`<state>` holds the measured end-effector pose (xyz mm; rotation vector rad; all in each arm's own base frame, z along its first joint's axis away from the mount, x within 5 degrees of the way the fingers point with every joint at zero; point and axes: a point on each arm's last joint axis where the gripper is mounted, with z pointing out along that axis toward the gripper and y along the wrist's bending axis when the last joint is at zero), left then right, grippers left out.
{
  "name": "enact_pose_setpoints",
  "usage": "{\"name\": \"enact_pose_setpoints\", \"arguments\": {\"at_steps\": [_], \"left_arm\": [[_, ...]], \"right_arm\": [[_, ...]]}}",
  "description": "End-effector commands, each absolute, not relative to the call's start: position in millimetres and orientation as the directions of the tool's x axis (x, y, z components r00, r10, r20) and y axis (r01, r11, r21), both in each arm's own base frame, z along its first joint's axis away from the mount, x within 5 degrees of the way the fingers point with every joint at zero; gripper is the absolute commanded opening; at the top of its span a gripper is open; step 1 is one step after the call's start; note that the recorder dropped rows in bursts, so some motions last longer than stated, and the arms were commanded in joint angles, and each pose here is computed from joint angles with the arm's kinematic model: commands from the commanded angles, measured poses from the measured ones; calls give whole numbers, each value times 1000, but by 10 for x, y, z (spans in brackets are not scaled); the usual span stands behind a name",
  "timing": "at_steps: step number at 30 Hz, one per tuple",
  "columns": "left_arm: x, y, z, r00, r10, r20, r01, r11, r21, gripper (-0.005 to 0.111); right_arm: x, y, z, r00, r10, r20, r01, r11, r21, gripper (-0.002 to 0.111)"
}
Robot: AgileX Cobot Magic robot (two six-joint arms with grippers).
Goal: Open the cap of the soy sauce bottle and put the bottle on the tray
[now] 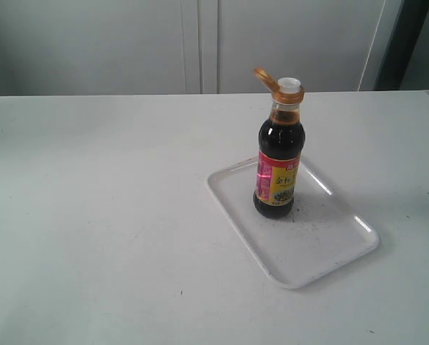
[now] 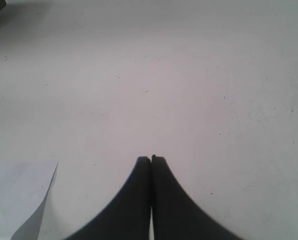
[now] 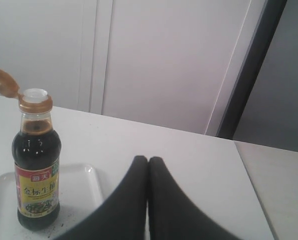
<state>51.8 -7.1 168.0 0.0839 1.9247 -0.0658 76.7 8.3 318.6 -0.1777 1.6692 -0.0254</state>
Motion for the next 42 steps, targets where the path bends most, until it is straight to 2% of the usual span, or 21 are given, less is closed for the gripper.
{"name": "enact_pose_setpoints", "arguments": {"at_steps": [1, 9, 17, 31, 42], "left_arm": [[517, -71, 1674, -343, 9, -939, 85, 996, -21, 0], [517, -71, 1674, -343, 9, -939, 85, 996, -21, 0], [517, -71, 1674, -343, 9, -939, 85, 996, -21, 0], [517, -71, 1674, -343, 9, -939, 85, 996, -21, 0], [517, -71, 1674, -343, 9, -939, 85, 996, -21, 0]], "right_arm": [[757, 76, 3205, -70, -138, -988, -91, 987, -131, 0], [759, 47, 3143, -15, -129, -991, -51, 990, -128, 0], [605, -1, 2911, -5, 37, -999, 7, 999, 37, 0], [478, -4, 2410, -32, 10, -999, 14, 1000, 9, 0], [554, -11, 1948, -132, -9, -991, 18, 1000, -11, 0]]}}
